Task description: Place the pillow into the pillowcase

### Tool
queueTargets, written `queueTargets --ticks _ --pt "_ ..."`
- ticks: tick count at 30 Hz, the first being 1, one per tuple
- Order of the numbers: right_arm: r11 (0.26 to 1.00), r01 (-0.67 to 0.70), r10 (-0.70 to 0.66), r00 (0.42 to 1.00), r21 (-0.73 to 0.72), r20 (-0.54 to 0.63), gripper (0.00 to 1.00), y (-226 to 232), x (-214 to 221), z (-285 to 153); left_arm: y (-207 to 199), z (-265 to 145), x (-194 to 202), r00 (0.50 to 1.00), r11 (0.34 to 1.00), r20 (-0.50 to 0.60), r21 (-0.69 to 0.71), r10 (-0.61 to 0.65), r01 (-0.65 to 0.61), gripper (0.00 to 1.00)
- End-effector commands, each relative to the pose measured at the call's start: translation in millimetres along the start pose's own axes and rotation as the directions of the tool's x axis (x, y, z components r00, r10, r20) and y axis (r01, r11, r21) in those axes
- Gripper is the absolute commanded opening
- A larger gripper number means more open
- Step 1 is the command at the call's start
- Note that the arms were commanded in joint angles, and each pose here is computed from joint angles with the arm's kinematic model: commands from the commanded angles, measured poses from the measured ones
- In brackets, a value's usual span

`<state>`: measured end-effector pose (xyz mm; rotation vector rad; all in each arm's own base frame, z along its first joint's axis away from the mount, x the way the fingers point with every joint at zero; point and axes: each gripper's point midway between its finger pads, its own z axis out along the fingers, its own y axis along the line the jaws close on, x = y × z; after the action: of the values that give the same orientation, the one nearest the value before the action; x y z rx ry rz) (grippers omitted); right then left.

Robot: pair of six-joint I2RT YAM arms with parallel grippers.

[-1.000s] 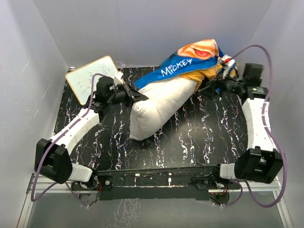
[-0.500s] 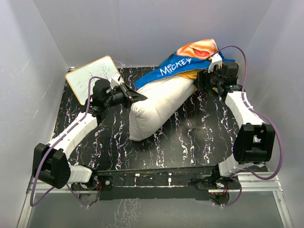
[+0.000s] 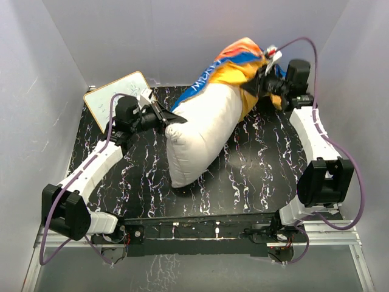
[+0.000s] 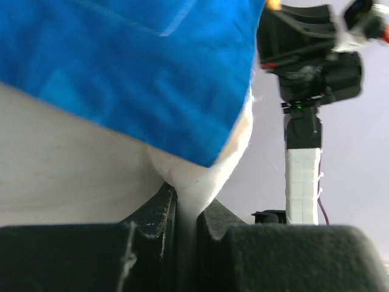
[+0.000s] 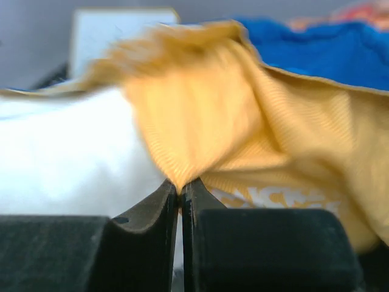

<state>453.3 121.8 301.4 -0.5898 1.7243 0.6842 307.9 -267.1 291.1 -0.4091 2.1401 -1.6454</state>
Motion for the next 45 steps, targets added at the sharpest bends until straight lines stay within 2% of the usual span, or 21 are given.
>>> queueTargets --ticks 1,3,5,8,10,12,14,15,17,20,23,25,27,29,32,33,35,37,41,43,45 --pt "0.84 0.371 -0.202 0.891 -0.395 0.407 0.08 163 -190 -70 -60 -11 -7 0.993 0.984 -0.002 0.134 0.115 -0.114 0.0" --pt "0.782 0.424 -0.205 0.867 -0.457 0.454 0.08 201 -202 -84 -57 -9 -11 0.994 0.985 0.006 0.126 0.113 -0.113 0.0" --pt "0.783 0.373 -0.162 0.895 -0.497 0.417 0.08 210 -183 -76 -48 -7 -13 0.995 0.988 0.014 0.113 0.101 -0.102 0.0" --pt "0.879 0.092 -0.008 0.984 -0.468 0.18 0.08 170 -92 -32 -17 0 -11 0.998 0.995 0.013 0.074 0.06 -0.061 0.0" --pt "0.933 -0.023 0.027 1.0 -0.36 0.006 0.1 140 -15 -10 12 6 -6 1.0 0.999 -0.004 0.04 0.023 -0.022 0.0" --pt "0.964 -0.089 0.044 0.983 -0.249 -0.178 0.27 114 53 -2 41 9 2 1.0 1.0 -0.016 0.002 -0.012 0.012 0.0" --pt "0.961 -0.101 0.018 0.953 -0.259 -0.303 0.45 107 86 -9 76 13 8 0.998 0.997 -0.025 -0.061 -0.049 0.047 0.0" --pt "0.944 -0.113 0.01 0.949 -0.311 -0.314 0.56 113 83 -17 89 12 11 0.998 0.994 -0.027 -0.092 -0.059 0.056 0.06" --pt "0.916 -0.114 0.004 0.961 -0.384 -0.276 0.95 114 65 -40 110 7 11 1.0 0.983 -0.005 -0.181 -0.031 0.029 0.29" --pt "0.917 -0.032 -0.045 0.982 -0.397 -0.183 0.98 114 38 -68 117 -14 -4 0.99 0.939 0.055 -0.328 0.13 -0.105 0.58" --pt "0.965 0.079 -0.119 0.981 -0.249 -0.152 0.98 94 39 -86 103 -48 -32 0.911 0.818 0.084 -0.479 0.404 -0.318 0.86" --pt "0.987 0.131 -0.145 0.978 -0.096 -0.151 0.99 71 49 -91 78 -67 -48 0.831 0.747 0.11 -0.513 0.546 -0.423 0.95" --pt "0.993 0.117 -0.114 0.974 0.009 -0.195 0.98 51 72 -99 53 -80 -53 0.756 0.696 0.118 -0.501 0.644 -0.515 0.97" --pt "0.993 0.086 -0.063 0.966 0.083 -0.249 0.99 32 94 -107 28 -82 -49 0.704 0.664 0.099 -0.446 0.703 -0.6 0.97" --pt "0.978 0.112 -0.05 0.946 0.177 -0.321 0.98 7 117 -114 2 -68 -26 0.696 0.668 0.029 -0.311 0.718 -0.676 0.94" --pt "0.973 0.127 -0.058 0.941 0.192 -0.333 0.96 2 121 -114 -2 -58 -12 0.682 0.651 -0.007 -0.29 0.732 -0.702 0.94" --pt "0.966 0.15 -0.072 0.94 0.212 -0.335 0.92 -7 125 -112 -2 -32 22 0.572 0.524 -0.11 -0.294 0.813 -0.8 0.94" --pt "0.961 0.164 -0.086 0.942 0.221 -0.323 0.89 -15 125 -107 9 -8 54 0.425 0.344 -0.233 -0.32 0.875 -0.883 0.95" --pt "0.963 0.151 -0.079 0.95 0.223 -0.302 0.8 -28 122 -92 53 25 83 0.243 0.058 -0.48 -0.368 0.843 -0.928 0.97" --pt "0.965 0.144 -0.075 0.952 0.219 -0.296 0.77 -33 120 -83 63 41 87 0.198 -0.026 -0.533 -0.383 0.823 -0.923 0.97" --pt "0.966 0.144 -0.079 0.955 0.214 -0.285 0.76 -37 115 -73 67 56 84 0.197 -0.064 -0.547 -0.422 0.814 -0.905 0.97"
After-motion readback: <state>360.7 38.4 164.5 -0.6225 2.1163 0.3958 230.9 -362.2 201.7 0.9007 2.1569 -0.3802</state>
